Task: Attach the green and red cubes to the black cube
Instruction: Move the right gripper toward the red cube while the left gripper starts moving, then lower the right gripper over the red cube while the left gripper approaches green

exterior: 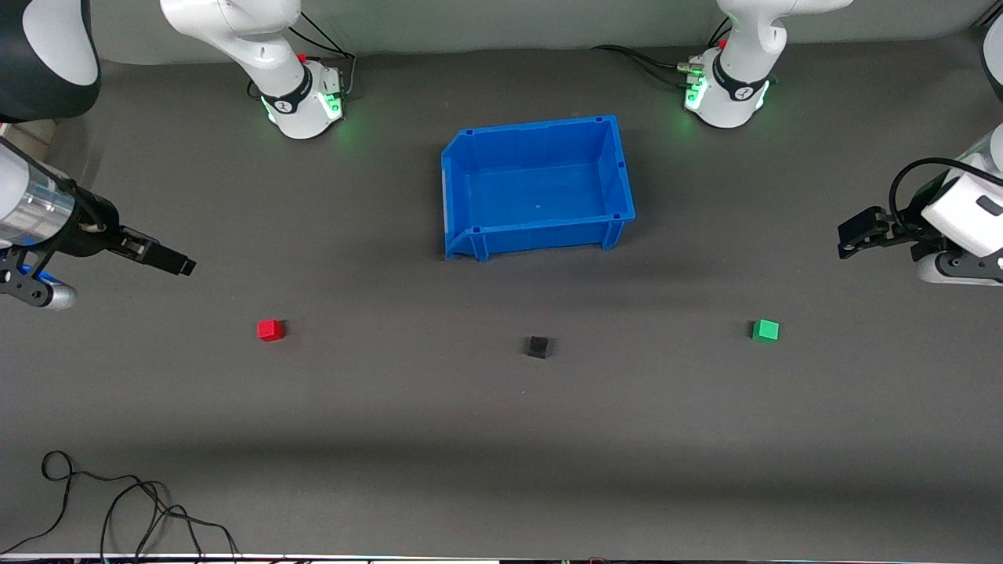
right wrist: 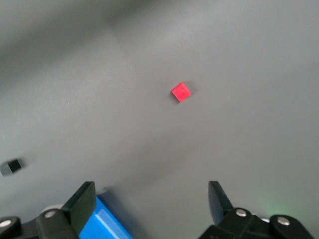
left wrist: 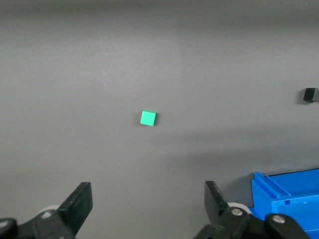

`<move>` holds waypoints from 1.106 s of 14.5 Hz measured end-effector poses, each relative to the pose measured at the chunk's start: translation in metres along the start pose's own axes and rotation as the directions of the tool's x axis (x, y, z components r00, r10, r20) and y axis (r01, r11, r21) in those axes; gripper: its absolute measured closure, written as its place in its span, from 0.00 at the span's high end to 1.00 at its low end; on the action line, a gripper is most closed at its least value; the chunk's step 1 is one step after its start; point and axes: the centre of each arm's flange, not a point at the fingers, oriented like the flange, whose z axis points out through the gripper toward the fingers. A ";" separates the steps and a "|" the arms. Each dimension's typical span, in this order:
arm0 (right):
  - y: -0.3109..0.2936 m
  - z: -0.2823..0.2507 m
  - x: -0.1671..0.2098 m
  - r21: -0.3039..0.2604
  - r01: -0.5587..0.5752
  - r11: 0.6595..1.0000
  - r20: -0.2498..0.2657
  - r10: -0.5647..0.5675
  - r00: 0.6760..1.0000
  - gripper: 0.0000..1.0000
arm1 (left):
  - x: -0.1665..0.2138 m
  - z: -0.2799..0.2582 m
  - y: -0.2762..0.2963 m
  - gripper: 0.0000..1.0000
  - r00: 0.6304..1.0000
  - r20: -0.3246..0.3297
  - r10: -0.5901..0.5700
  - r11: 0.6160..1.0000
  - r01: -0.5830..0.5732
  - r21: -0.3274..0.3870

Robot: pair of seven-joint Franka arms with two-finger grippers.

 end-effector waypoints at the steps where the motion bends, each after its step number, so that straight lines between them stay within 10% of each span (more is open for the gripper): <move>1: 0.000 0.005 0.002 -0.005 -0.031 1.000 0.008 0.031 0.999 1.00 | 0.000 0.000 0.000 1.00 1.000 0.000 0.000 1.000 0.000 0.000; 5: 0.017 0.035 0.033 -0.033 -0.123 0.992 0.051 0.125 0.991 1.00 | 0.000 0.001 -0.002 1.00 0.997 0.004 -0.072 0.997 0.072 -0.016; 8: 0.022 0.050 0.049 -0.037 -0.297 0.954 0.053 0.298 0.953 1.00 | -0.001 0.002 0.000 1.00 0.940 0.021 -0.342 0.939 0.342 -0.038; 13: 0.002 0.074 0.049 -0.074 -0.619 0.782 0.042 0.622 0.782 0.95 | 0.000 0.012 0.003 1.00 0.714 0.069 -0.697 0.714 0.699 -0.028; 16: 0.005 0.108 0.067 -0.044 -0.754 0.655 0.021 0.755 0.655 1.00 | 0.005 0.026 0.001 1.00 0.519 0.092 -0.850 0.522 0.853 0.008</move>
